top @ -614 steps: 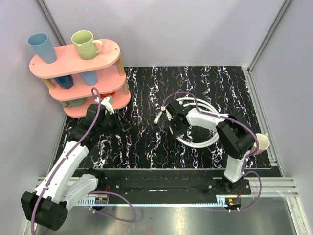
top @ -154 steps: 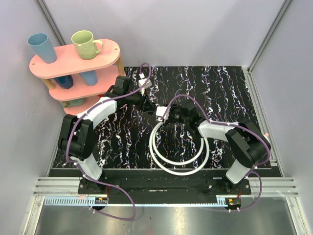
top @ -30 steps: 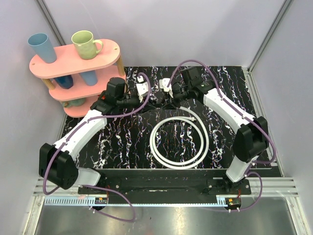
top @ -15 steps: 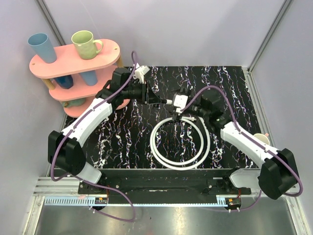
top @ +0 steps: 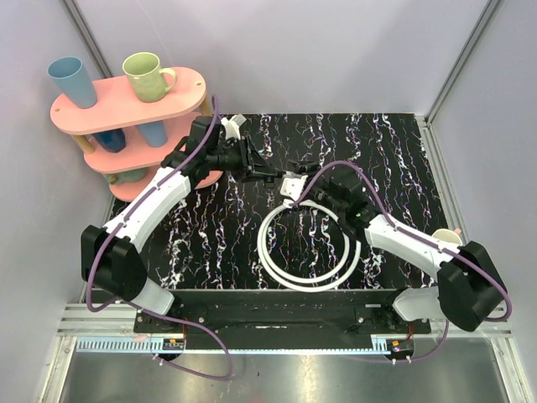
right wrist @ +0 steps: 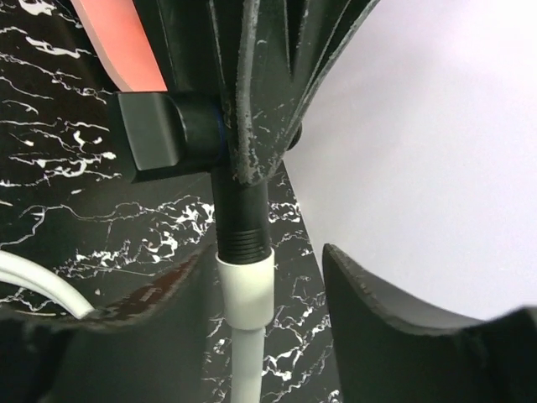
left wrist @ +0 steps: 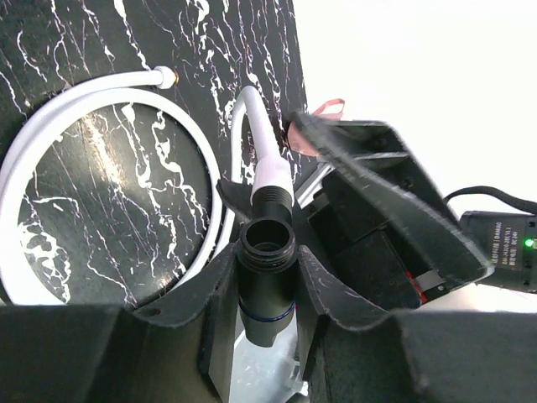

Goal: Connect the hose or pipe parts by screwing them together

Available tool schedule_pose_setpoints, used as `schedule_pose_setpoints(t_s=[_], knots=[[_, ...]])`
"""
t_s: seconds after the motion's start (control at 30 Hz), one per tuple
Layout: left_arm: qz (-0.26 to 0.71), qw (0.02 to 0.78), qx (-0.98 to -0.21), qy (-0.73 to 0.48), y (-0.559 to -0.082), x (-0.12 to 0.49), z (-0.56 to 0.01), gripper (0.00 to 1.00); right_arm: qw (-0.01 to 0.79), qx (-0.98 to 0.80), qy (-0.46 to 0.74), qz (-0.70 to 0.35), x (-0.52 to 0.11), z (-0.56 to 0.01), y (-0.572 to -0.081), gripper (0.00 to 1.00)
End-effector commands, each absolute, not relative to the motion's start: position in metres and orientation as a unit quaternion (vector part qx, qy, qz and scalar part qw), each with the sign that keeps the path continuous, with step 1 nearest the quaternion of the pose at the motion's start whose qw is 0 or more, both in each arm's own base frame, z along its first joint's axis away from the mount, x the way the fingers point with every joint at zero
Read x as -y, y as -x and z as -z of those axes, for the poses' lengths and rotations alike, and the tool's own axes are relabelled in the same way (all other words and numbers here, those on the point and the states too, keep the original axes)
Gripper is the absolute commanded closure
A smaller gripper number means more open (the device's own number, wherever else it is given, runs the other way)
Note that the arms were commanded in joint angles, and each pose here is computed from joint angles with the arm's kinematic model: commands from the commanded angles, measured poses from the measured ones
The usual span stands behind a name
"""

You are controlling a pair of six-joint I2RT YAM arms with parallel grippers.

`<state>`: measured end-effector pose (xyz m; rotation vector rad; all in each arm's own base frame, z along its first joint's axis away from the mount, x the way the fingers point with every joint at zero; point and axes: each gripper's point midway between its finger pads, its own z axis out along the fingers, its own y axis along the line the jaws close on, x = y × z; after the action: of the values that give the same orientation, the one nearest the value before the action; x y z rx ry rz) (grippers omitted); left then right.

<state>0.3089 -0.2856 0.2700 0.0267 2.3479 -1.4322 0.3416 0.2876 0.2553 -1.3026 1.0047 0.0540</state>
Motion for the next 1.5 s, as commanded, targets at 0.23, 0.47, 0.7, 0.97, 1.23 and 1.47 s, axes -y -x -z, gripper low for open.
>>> schedule_pose_setpoints(t_s=[0.23,0.47,0.7,0.97,1.23,1.47], knots=[[0.538,0.248,-0.803,-0.068,-0.306,0.282,-0.318,1.0,0.686,-0.409,0.6,-0.035,-0.307,-0.281,-0.339,1.0],[0.429,0.43,-0.703,-0.371,-0.28,0.284,-0.309,1.0,0.589,-0.436,0.659,-0.166,-0.324,-0.277,-0.311,1.0],[0.397,0.467,-0.579,-0.538,-0.253,0.286,-0.292,1.0,0.519,-0.441,0.693,-0.236,-0.335,-0.28,-0.314,1.0],[0.307,0.476,-0.522,-0.637,-0.245,0.286,-0.257,1.0,0.483,-0.459,0.689,-0.287,-0.331,-0.276,-0.32,1.0],[0.336,0.517,-0.629,-0.473,-0.283,0.284,-0.271,1.0,0.538,-0.505,0.635,-0.228,-0.31,-0.269,-0.332,0.38],[0.394,0.437,-0.773,-0.238,-0.313,0.283,-0.291,1.0,0.69,-0.456,0.55,-0.116,-0.271,-0.303,-0.326,0.18]])
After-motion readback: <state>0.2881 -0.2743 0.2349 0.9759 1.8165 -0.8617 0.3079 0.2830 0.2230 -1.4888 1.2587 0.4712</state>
